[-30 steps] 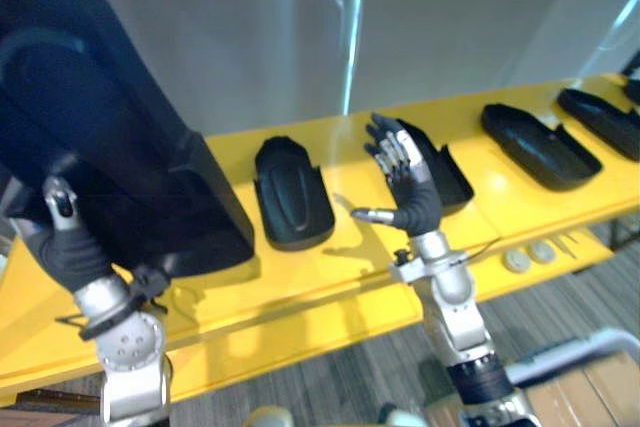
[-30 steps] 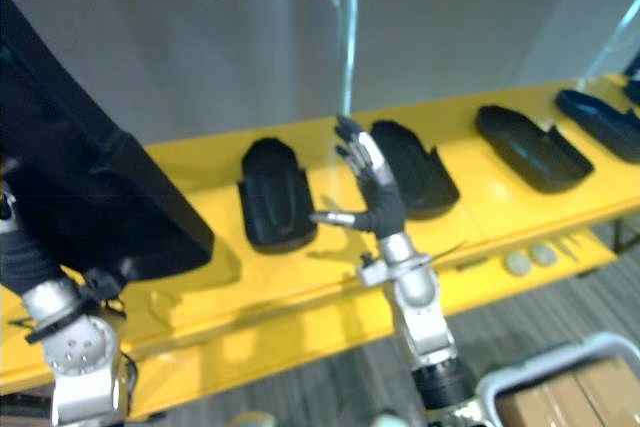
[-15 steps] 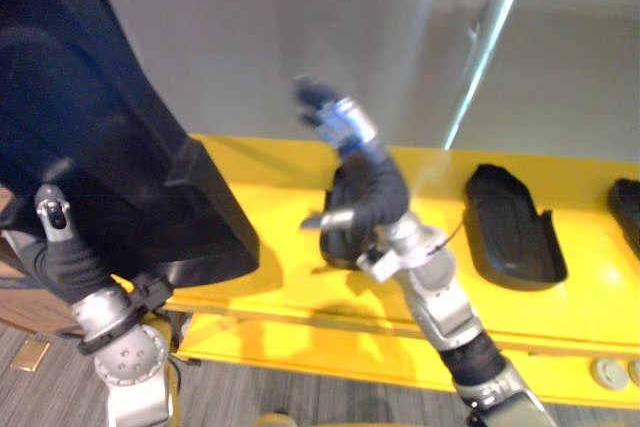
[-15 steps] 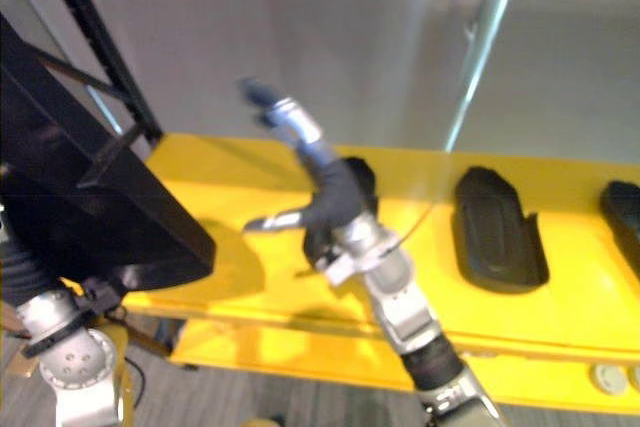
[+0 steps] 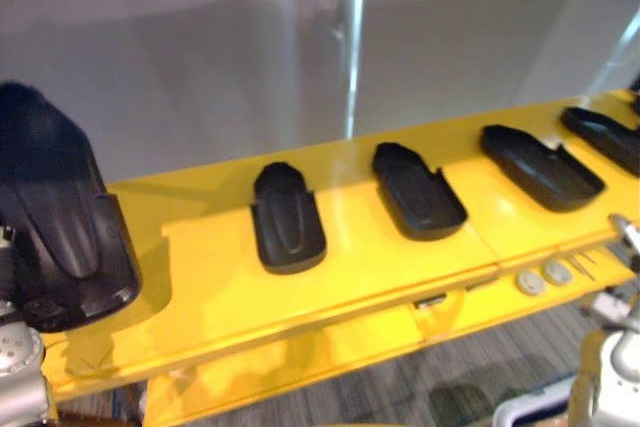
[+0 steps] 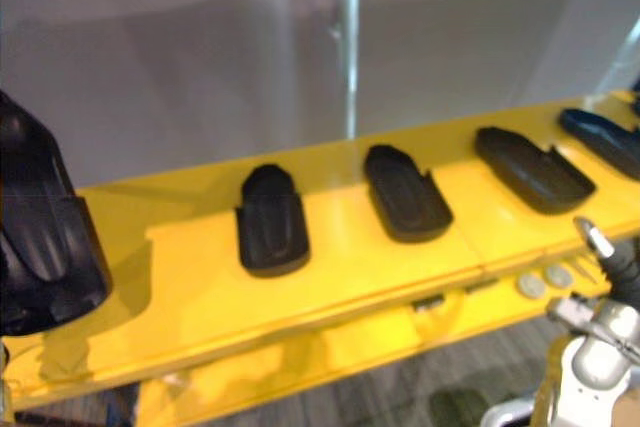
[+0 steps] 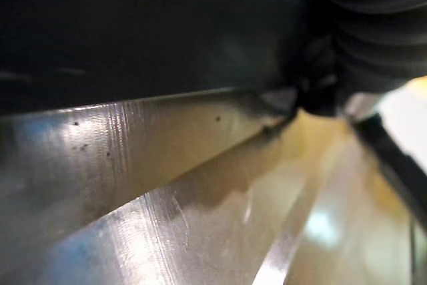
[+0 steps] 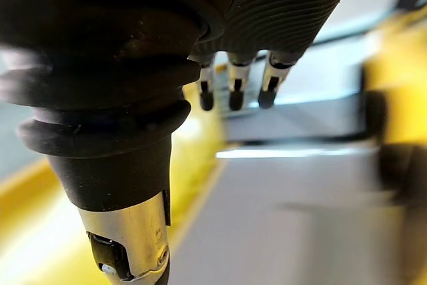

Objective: Walk over and take plastic housings, then place them on the shelf

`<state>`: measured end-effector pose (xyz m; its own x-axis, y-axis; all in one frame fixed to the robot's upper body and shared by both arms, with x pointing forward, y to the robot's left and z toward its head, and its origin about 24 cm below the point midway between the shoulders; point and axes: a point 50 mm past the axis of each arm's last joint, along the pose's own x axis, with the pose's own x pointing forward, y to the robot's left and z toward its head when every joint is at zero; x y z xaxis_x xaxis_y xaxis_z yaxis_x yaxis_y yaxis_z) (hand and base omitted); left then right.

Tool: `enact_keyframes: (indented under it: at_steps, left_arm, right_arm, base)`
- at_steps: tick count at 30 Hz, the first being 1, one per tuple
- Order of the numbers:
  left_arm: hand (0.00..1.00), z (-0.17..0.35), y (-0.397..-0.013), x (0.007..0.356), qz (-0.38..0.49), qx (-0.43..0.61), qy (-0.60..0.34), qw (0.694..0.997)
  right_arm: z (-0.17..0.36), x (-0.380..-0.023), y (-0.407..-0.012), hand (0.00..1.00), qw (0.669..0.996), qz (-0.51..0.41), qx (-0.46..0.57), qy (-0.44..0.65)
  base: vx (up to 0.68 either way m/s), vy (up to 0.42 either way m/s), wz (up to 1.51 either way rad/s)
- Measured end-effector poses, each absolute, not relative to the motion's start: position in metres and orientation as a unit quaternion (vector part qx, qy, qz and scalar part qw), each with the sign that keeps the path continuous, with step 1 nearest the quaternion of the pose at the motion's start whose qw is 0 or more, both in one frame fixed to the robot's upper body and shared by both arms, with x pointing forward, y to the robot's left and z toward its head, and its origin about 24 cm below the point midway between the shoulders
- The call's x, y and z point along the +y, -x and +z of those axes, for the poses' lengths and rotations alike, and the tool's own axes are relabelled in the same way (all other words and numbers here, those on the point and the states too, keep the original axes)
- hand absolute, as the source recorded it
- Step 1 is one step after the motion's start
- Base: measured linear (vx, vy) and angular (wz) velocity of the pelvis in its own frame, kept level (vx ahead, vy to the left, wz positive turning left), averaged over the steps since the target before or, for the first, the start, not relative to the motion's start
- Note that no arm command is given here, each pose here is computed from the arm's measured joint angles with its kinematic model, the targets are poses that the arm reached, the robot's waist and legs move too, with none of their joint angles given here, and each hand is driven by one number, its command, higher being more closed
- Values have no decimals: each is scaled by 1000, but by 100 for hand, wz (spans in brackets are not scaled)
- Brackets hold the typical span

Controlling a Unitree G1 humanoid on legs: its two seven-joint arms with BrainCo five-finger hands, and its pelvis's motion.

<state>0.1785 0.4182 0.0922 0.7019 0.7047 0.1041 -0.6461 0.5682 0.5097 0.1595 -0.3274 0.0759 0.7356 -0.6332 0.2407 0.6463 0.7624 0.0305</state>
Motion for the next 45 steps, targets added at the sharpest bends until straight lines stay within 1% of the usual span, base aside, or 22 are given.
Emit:
enact_keyframes:
  at_steps: [1, 3, 4, 6, 10, 11, 15, 20, 23, 24, 28, 35, 39, 41, 45]
  left_arm:
    - [100, 89, -181, 421, 377, 67, -257, 887]
    - [100, 78, -198, 426, 339, 126, -256, 897]
    - [100, 77, -203, 425, 325, 139, -259, 899]
    - [100, 74, -222, 420, 278, 183, -268, 904]
    - [100, 72, -236, 416, 259, 218, -235, 911]
    - [100, 75, -239, 418, 252, 232, -241, 908]
    - [100, 92, -248, 425, 241, 246, -256, 903]
    - [100, 105, -255, 432, 227, 285, -301, 881]
    - [100, 109, -257, 435, 222, 298, -320, 871]
    - [100, 112, -257, 437, 215, 309, -338, 863]
    - [100, 119, -259, 438, 212, 312, -351, 857]
    - [100, 113, -254, 442, 211, 340, -346, 848]
    - [100, 108, -251, 443, 212, 351, -341, 846]
    - [100, 101, -249, 442, 208, 359, -337, 845]
    - [100, 70, -244, 430, 189, 388, -311, 847]
  right_arm:
    - [63, -328, -157, 0, 936, -340, -84, 22]
    - [5, -326, -141, 0, 944, -323, 64, -14]
    - [-8, -324, -137, 0, 942, -320, 95, -20]
    - [-50, -316, -122, 0, 929, -310, 198, -43]
    - [-78, -315, -103, 0, 906, -321, 273, -41]
    - [-84, -314, -99, 0, 901, -324, 286, -45]
    - [-91, -310, -98, 0, 898, -314, 303, -54]
    - [-105, -298, -95, 0, 899, -272, 336, -67]
    - [-114, -294, -84, 0, 888, -271, 363, -75]
    - [-118, -293, -79, 0, 882, -274, 375, -77]
    - [-123, -291, -71, 0, 873, -279, 392, -82]
    - [-133, -277, -62, 0, 860, -281, 414, -104]
    - [-134, -278, -61, 0, 856, -291, 412, -112]
    - [-135, -279, -59, 0, 853, -299, 412, -116]
    - [-136, -277, -59, 0, 852, -298, 413, -119]
  base:
    - [-34, 0, -45]
    - [-21, 1, -25]
    - [-11, -3, -7]
    - [0, 0, 0]
    - [3, 9, -5]
    - [0, 19, -8]
    - [0, 0, 0]
    - [0, 0, 0]
    - [3, 3, 3]
    - [2, 4, 5]
    - [0, 1, 1]
    - [7, 5, 2]
    - [0, 0, 0]
    - [0, 0, 0]
    - [0, 0, 0]
